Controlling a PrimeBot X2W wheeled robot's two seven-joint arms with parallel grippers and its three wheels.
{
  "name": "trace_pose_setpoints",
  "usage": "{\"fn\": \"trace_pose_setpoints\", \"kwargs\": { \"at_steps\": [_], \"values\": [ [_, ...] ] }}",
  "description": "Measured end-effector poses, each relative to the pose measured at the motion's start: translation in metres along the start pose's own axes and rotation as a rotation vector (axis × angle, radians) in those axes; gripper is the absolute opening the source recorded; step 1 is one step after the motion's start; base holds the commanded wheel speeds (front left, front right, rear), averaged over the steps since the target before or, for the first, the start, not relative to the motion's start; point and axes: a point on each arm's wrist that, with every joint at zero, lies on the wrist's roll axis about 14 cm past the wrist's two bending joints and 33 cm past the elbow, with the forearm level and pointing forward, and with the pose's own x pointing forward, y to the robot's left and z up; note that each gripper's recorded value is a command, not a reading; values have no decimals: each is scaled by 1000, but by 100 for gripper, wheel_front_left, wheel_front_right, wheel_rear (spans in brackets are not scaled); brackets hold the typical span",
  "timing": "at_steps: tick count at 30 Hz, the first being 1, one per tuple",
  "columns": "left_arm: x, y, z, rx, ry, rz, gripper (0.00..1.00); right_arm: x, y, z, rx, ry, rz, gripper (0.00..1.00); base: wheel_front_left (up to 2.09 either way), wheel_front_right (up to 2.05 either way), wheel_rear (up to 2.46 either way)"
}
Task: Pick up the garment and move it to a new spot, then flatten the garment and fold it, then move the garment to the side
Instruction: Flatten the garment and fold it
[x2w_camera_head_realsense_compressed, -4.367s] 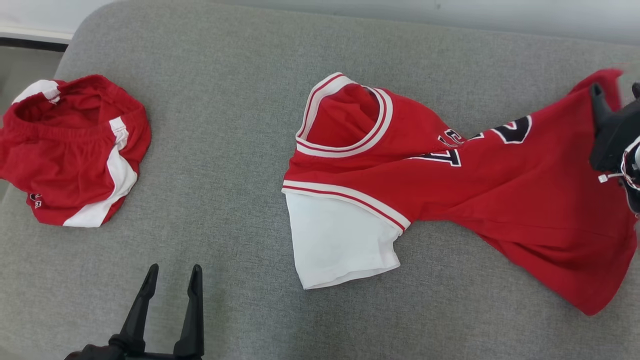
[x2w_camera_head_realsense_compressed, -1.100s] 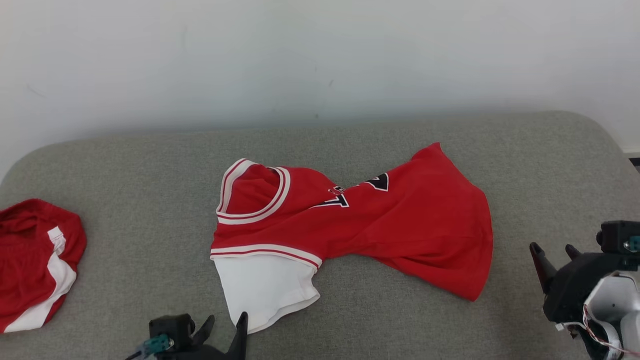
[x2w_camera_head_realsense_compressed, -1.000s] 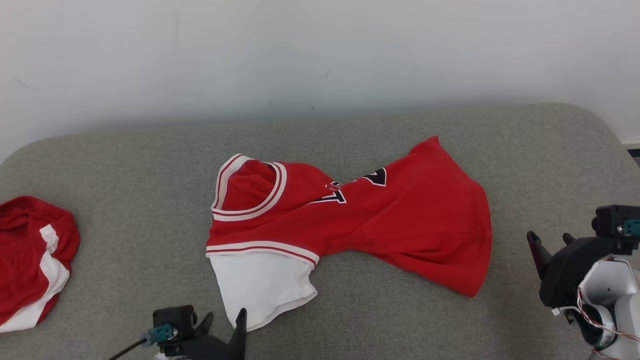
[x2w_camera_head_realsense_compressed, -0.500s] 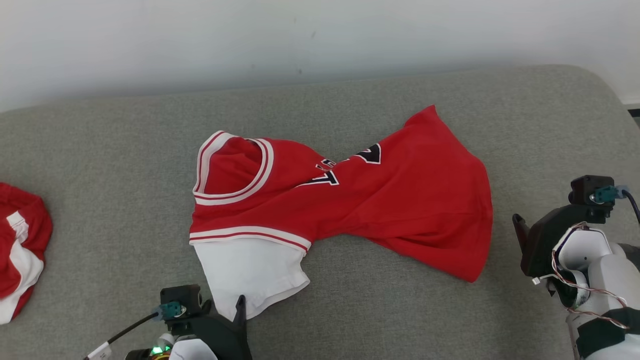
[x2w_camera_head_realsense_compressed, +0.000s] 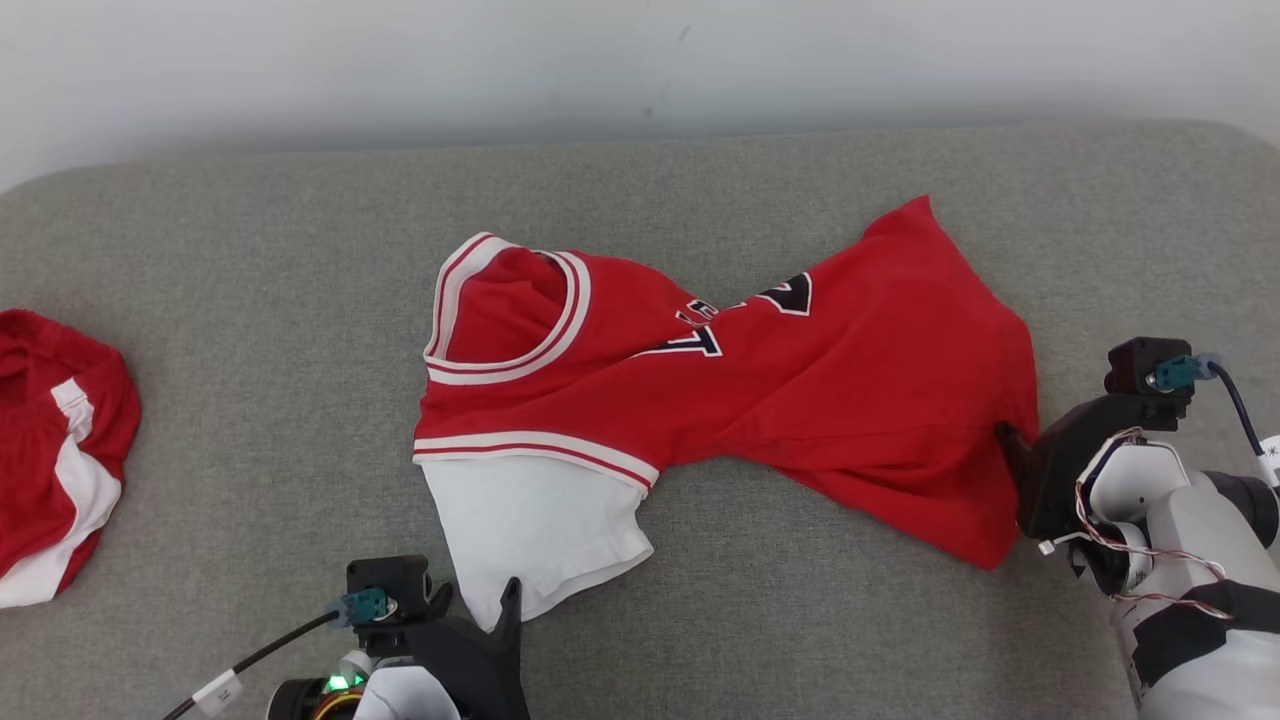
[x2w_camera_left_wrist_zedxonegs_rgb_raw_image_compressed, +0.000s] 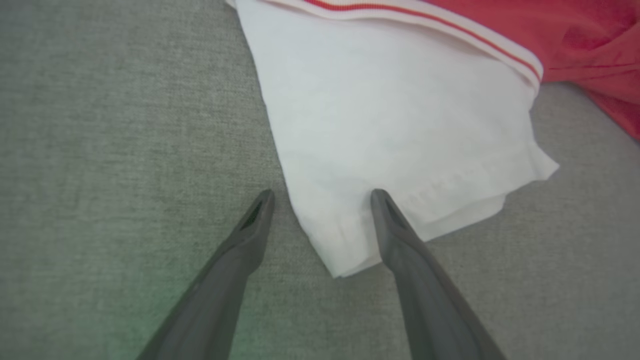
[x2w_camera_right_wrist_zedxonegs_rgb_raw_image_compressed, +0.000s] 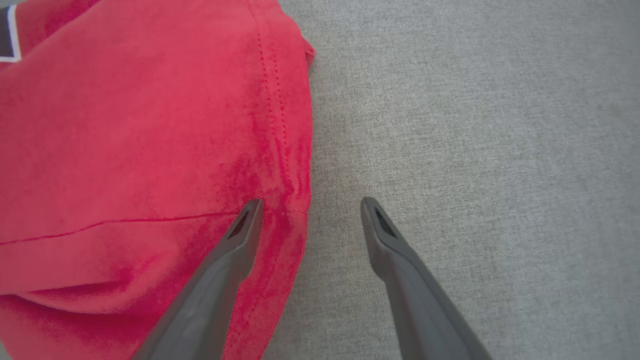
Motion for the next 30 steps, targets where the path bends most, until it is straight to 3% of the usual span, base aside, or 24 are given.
{"fn": "trace_pose_setpoints", "kwargs": {
  "at_steps": [14,15,16,17,18,19,30],
  "values": [
    [-1,5,-3,-12,31,9,100,21,4,-10,-26,77,4,100,0,0,0],
    [-1,5,-3,-14,31,8,97,21,4,-12,-26,87,6,71,0,0,0],
    [-1,6,-3,-17,31,8,65,22,5,-12,-23,91,8,47,0,0,0],
    [-1,6,-4,-19,34,8,47,22,5,-12,-27,93,8,33,0,0,0],
    [0,7,-4,-18,35,9,25,23,5,-12,-28,93,10,12,0,0,0],
    [-1,8,-5,-19,41,10,0,23,6,-12,-30,95,11,0,0,0,0],
    [-2,6,-2,-66,25,-4,0,17,13,6,-2,11,46,0,0,0,0]
  ]
}}
